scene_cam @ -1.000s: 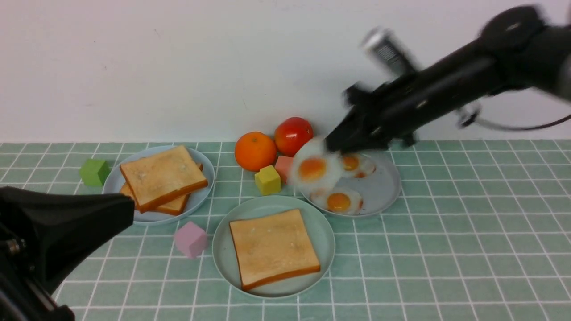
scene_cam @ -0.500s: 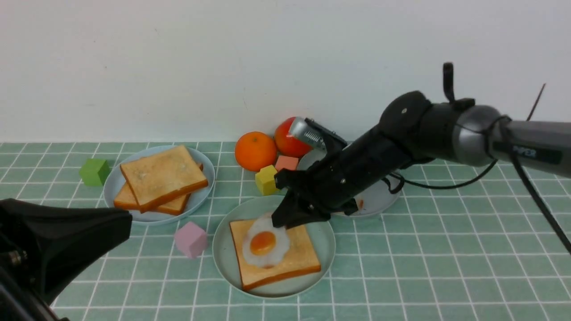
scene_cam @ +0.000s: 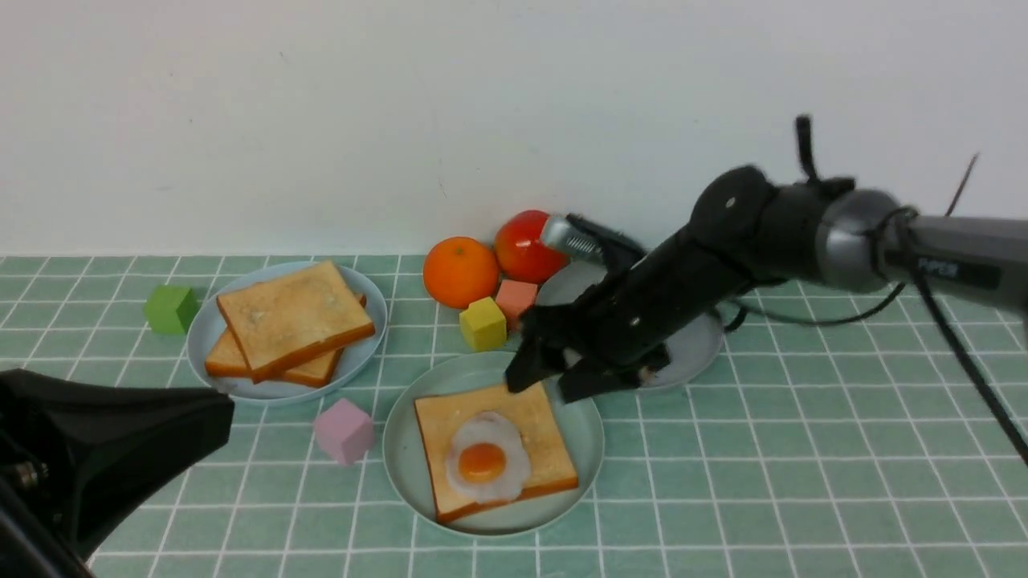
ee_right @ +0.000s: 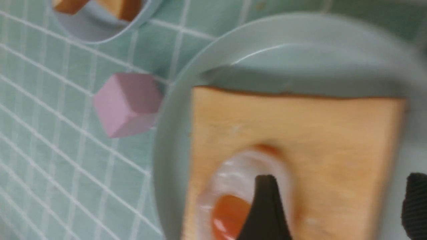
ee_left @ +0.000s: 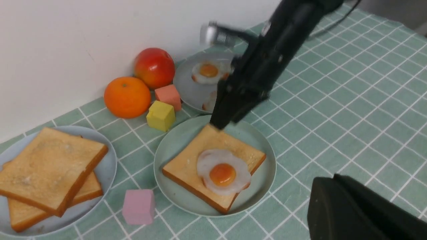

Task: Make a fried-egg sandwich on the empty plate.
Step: Use the left arm to grab a slice of bread

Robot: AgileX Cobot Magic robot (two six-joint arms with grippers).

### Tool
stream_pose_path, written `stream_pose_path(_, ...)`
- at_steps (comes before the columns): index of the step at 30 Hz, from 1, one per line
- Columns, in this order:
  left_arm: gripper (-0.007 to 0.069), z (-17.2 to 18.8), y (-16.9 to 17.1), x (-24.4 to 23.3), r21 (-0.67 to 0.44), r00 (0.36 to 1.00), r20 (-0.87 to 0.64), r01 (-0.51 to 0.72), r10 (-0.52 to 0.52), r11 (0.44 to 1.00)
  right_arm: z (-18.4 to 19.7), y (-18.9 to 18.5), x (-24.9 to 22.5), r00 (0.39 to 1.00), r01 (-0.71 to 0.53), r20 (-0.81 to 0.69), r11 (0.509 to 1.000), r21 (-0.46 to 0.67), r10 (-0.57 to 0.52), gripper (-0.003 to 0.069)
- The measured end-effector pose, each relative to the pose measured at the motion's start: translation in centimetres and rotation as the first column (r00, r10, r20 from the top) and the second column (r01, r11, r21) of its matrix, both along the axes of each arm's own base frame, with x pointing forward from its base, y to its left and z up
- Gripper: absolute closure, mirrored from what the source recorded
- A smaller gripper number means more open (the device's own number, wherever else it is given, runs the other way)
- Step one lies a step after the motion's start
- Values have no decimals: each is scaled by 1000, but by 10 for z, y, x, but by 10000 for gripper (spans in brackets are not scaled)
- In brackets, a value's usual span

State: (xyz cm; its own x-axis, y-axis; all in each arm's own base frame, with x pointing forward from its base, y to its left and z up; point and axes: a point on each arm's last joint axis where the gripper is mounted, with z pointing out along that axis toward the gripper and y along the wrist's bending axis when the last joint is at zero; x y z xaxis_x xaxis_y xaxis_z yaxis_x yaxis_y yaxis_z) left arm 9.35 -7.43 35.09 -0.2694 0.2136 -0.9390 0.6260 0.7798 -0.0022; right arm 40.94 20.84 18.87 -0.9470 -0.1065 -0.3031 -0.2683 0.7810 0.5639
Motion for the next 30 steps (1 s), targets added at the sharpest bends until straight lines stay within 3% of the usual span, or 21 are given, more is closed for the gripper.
stream_pose_path(4, 618, -8, -4, 5, 18, 997, -75, -13, 14, 1000, 58, -26, -12, 995, -45, 77, 988, -149, 57, 216)
stream_pose_path(9, 629, -25, -25, 39, 102, 957, -266, -90, 114, 991, 150, -58, -62, 971, -18, 216, 935, -355, 101, 470)
stream_pose_path(10, 631, -25, -26, 42, 107, 956, -270, -93, 119, 990, 153, -59, -65, 972, -14, 215, 933, -360, 98, 481)
stream_pose_path(12, 638, -34, -43, 70, 229, 925, -335, -103, 178, 968, 185, -70, -97, 952, 28, 290, 920, -392, 94, 605)
stream_pose_path(14, 638, -40, -57, 93, 318, 911, -361, -82, 201, 944, 204, -74, -126, 935, 33, 337, 921, -387, 108, 659)
stream_pose_path(21, 638, -45, -65, 170, 373, 872, -420, -86, 251, 924, 214, -79, -204, 892, -37, 410, 936, -351, 189, 666)
stream_pose_path(30, 624, -92, -8, 268, 498, 858, -412, -70, 306, 864, 211, -108, -259, 840, -20, 502, 937, -348, 204, 658)
